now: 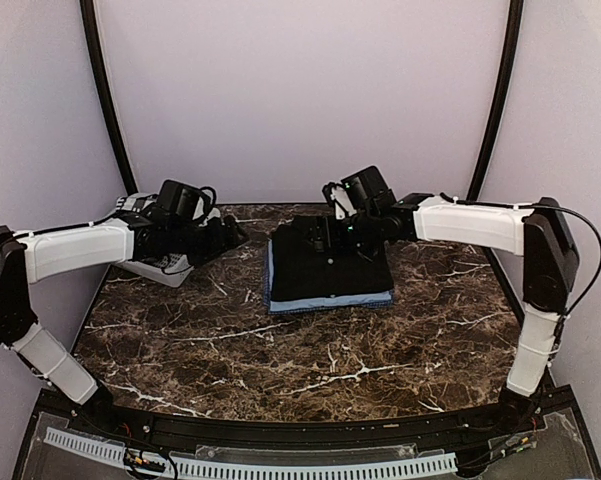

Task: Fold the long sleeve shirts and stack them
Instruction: Place the square-folded shirt on the square-folded shirt, then move the square-folded shirt to the corner of the board.

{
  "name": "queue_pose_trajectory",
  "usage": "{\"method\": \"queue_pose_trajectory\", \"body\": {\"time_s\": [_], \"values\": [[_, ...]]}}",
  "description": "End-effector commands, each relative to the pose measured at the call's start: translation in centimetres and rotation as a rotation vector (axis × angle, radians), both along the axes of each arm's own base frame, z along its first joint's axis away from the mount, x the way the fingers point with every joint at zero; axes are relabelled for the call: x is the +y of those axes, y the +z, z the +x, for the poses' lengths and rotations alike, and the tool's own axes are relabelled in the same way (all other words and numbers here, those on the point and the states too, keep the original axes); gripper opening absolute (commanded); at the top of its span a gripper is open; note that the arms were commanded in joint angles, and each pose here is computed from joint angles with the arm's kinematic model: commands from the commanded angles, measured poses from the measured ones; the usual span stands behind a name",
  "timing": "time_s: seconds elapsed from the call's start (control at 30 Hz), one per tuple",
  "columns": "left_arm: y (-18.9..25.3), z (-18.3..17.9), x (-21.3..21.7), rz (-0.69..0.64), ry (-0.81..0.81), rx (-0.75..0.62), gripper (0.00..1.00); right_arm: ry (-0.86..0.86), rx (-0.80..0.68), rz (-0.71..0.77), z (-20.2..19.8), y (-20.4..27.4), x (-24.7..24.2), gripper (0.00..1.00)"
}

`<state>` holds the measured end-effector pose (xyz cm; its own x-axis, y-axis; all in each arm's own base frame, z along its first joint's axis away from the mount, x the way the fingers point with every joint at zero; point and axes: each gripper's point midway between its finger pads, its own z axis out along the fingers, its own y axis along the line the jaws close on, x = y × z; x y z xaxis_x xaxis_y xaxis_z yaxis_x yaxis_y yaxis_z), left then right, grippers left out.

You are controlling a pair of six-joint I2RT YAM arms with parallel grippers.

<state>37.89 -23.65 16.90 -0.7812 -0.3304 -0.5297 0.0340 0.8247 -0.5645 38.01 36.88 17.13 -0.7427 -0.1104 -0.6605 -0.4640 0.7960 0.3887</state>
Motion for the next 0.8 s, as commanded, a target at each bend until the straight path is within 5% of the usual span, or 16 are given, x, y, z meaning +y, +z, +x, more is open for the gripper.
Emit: {"method": "queue_pose_trajectory", "body": {"time_s": [0.0,0.27,0.77], "values": [[2.2,-1.6,0.8,-0.014,-0.025,-0.070,0.90,0.117,-0.026,0.115,-0.7,1.3,6.9,0.86],[3.5,-3.9,2.6,-0.013,-0.011,-0.111,0.93,0.227,-0.012,0.135,-0.8,-0.5,14.6,0.98],[3.6,-5.3,3.5,0.012,-0.028,-0.126,0.96,0.244,-0.045,0.124,2.3,-5.7,19.5,0.99]]}}
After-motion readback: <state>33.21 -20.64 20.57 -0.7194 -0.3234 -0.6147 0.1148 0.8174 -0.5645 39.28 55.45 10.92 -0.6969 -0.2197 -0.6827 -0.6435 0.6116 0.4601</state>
